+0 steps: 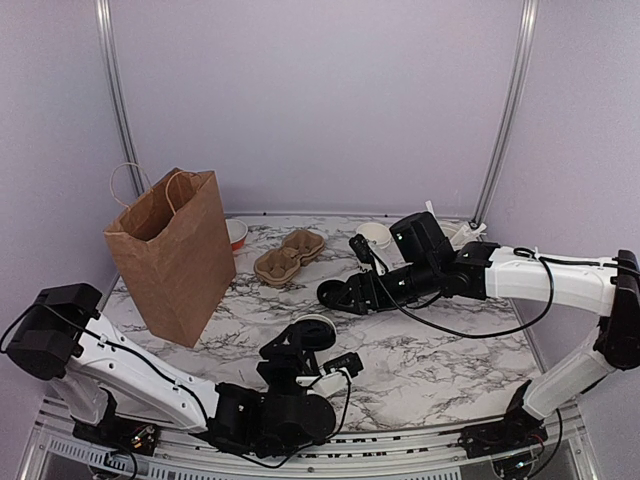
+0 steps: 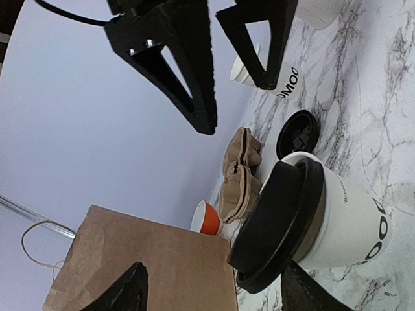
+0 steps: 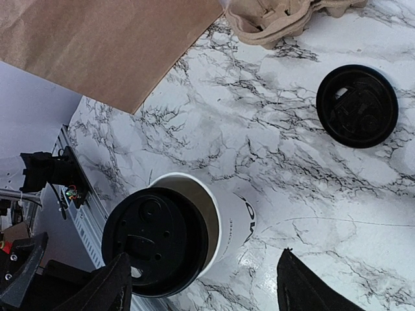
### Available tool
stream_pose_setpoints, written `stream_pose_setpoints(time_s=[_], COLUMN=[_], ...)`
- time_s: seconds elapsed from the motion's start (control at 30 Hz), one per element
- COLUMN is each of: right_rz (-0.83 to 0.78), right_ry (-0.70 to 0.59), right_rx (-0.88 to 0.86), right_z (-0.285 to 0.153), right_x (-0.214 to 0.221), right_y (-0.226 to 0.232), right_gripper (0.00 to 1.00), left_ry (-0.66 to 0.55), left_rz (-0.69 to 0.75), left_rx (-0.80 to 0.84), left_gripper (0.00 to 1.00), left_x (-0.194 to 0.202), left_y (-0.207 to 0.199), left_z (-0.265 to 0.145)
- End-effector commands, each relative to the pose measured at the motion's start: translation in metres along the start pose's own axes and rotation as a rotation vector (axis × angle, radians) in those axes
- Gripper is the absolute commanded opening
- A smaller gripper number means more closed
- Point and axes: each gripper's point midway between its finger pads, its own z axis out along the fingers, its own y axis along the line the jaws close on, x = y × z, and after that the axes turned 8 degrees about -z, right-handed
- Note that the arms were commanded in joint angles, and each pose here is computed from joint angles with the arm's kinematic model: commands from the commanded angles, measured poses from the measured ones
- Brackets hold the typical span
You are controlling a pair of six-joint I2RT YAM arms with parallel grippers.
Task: Pack the takeout coffee
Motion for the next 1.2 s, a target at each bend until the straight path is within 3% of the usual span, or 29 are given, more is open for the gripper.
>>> stream_pose_setpoints(time_s=[0.0,0.73,0.9,1.17], right_rz=[-0.009,-0.020,-0.116,-0.160], right_ry=[-0.026,-0.019,0.016,0.167], right_rx=[-0.009,0.017,0.031,0.045], right_z=[-0.002,-0.003,-0.011,0.003], right_x=[-0.006,0.002,0.024,0.112], right_y=[0.006,0.000,0.011,0.035], right_gripper=[0.74,0.74,0.74,0.73], left_ry=[0.039,0.130,0.174,0.328], left_rz=[-0.066,-0.265,-0.476,-0.983], left_rx=[0.140,0.282,0.357,0.535], left_gripper=[0.70,0.71,0.73,0.75], left_x=[0.000,0.002,0.002,0.026], left_y=[-0.008,0.000,0.023,0.052], left_z=[-0.002,0.004,0.002,0.004])
